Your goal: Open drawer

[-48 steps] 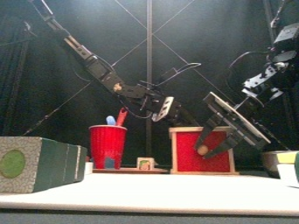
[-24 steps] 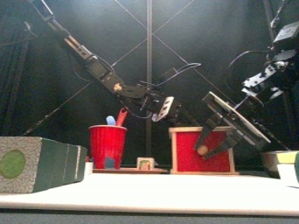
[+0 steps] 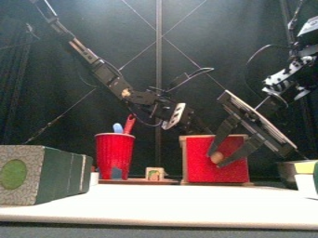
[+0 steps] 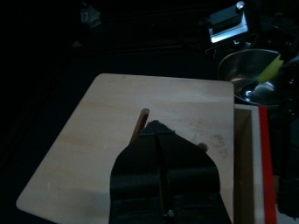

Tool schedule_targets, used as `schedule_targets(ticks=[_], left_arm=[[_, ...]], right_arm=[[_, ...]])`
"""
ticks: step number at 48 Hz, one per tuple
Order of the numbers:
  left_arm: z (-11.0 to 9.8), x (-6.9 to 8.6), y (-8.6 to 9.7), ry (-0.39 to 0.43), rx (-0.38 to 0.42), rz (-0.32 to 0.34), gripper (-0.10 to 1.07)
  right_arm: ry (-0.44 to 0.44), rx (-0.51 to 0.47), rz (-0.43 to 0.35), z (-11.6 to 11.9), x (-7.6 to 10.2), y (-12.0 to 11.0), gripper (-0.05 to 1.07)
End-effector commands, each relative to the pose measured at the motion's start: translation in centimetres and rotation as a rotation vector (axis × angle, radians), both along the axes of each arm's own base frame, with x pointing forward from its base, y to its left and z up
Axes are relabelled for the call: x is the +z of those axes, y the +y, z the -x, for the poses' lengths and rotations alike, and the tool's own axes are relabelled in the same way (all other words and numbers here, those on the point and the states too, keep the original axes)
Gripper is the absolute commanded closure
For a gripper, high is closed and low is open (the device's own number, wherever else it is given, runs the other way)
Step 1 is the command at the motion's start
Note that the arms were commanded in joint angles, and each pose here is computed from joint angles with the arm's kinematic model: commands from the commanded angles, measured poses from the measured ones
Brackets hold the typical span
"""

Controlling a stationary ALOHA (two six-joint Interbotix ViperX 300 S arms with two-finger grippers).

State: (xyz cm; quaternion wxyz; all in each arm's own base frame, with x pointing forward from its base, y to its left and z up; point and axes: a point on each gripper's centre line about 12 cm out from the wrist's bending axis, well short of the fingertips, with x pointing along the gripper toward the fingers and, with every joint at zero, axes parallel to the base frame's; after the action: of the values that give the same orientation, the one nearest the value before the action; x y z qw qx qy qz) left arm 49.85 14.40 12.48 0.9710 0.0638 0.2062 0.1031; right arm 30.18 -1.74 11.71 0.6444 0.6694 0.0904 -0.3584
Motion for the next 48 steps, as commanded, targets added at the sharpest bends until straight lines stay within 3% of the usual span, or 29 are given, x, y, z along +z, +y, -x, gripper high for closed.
schedule_targets(ticks=[1, 29, 48], left_arm=[[0.6, -1.5, 0.4, 0.055, 0.015, 0.019, 0.98], [0.6, -1.7, 0.4, 0.065, 0.016, 0.022, 0.98], [0.7, -1.8, 0.4, 0.075, 0.016, 0.023, 0.98]], right_arm=[[-0.050, 0.014, 0.003, -1.0, 1.2, 1.0, 0.39], [-0.050, 0.073, -0.032, -1.6, 1.1, 4.3, 0.39], [-0.043, 0.094, -0.025, -0.5, 1.1, 4.5, 0.39]])
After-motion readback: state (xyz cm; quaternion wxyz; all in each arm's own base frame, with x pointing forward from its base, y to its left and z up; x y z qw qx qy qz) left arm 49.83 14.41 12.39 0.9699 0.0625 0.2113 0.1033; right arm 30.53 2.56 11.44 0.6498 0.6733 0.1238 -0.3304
